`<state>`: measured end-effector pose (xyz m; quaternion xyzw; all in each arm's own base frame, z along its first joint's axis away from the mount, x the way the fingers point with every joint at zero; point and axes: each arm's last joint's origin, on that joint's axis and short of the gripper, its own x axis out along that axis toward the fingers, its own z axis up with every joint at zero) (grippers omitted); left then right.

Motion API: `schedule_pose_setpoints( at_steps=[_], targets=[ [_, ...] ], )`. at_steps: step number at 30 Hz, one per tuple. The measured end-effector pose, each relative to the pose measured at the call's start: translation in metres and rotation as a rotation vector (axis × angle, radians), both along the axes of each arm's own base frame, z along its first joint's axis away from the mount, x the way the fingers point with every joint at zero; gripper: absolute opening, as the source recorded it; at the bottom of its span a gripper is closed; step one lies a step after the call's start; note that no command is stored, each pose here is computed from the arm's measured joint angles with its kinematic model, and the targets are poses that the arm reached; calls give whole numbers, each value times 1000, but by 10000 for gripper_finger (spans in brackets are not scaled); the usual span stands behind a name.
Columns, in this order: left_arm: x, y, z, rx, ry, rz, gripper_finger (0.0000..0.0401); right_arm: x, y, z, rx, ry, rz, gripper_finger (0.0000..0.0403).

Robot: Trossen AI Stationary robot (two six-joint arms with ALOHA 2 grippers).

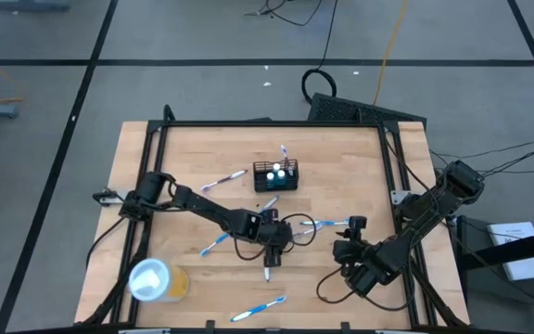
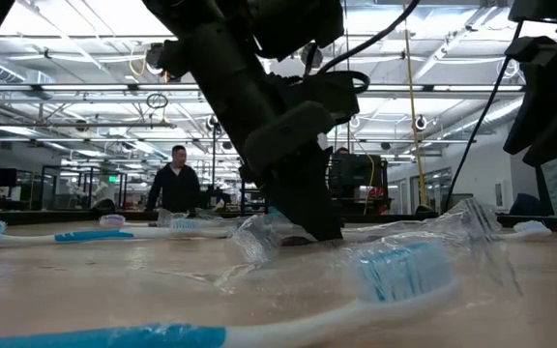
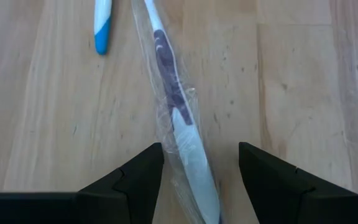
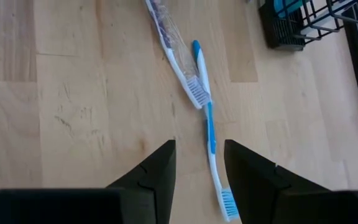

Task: Pick & Place toothbrushing station
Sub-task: Put the purple toothbrush into the black organizer

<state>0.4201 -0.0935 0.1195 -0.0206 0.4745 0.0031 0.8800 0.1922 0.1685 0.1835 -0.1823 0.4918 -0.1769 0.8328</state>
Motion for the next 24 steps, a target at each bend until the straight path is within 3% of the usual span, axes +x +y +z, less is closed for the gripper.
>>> schedule_pose_setpoints(
  at_steps=[3,6,13,24],
  targets=[
    [0,-1,0,15,-5,18,211,0,0,0,3,-3,-2,128],
    [-1,-4,0,43,-16,26,179,0,0,0,-6,-17,-5,128],
    [-1,-3,-1,89,-19,35,24,1,0,0,12,-43,-29,128],
    [-10,1,-4,100,7,56,24,-1,1,0,25,-58,-54,128]
  ],
)
